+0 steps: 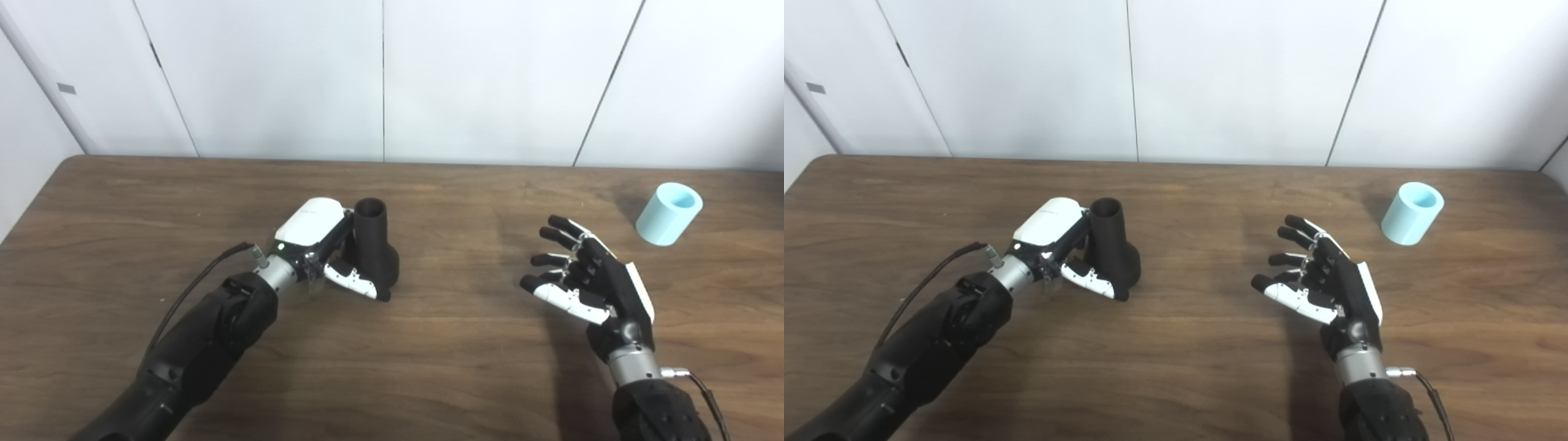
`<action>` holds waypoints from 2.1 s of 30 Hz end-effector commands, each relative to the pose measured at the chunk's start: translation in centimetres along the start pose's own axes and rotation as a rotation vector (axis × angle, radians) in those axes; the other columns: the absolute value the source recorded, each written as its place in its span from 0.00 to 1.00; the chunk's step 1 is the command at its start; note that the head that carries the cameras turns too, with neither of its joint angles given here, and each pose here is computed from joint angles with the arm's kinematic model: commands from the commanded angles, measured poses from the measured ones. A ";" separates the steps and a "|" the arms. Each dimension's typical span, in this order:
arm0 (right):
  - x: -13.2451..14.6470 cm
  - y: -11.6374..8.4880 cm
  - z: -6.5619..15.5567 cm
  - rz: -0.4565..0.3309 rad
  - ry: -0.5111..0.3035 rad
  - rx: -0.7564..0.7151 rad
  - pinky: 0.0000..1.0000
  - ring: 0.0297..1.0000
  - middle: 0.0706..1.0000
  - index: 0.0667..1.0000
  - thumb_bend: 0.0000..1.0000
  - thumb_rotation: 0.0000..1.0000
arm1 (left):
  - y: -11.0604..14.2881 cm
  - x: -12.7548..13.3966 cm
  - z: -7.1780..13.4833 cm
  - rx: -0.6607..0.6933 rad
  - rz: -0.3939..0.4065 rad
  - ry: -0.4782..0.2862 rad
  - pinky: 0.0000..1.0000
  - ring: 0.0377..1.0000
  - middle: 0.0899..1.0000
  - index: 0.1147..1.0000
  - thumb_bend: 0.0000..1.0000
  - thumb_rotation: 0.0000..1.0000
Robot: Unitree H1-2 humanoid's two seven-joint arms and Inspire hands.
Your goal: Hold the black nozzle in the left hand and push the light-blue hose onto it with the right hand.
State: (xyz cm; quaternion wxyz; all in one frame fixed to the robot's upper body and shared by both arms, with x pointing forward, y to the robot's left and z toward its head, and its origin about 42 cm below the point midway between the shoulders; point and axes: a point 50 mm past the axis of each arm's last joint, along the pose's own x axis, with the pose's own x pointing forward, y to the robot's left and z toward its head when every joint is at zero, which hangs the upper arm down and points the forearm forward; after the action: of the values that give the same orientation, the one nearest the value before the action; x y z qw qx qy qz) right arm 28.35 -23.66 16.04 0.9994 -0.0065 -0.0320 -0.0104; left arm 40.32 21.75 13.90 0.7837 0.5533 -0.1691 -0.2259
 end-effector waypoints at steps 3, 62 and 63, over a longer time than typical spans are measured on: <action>0.6 -0.1 1.7 0.014 -0.090 -0.013 0.42 0.58 0.75 0.74 0.65 0.07 | -10.0 -4.9 0.5 -0.067 -0.311 0.059 0.24 0.33 0.39 0.46 0.50 0.00; 10.6 -23.3 12.1 -0.245 -0.024 -0.546 0.88 0.96 1.00 0.97 0.92 0.30 | -16.8 -3.3 3.8 0.004 -0.464 -0.246 0.34 0.35 0.40 0.46 0.50 0.00; 10.7 -23.2 11.8 -0.226 -0.015 -0.539 0.89 0.95 1.00 0.98 0.95 0.32 | -16.8 -3.3 3.8 0.004 -0.463 -0.246 0.33 0.35 0.40 0.46 0.50 0.00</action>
State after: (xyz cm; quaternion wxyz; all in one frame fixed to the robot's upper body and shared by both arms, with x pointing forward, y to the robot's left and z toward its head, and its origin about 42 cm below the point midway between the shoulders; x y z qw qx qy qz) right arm 36.89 -46.44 24.01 0.9573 -0.2444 0.0483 -0.1465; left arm 41.60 12.81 10.93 0.7490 0.4998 -0.2941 -0.3206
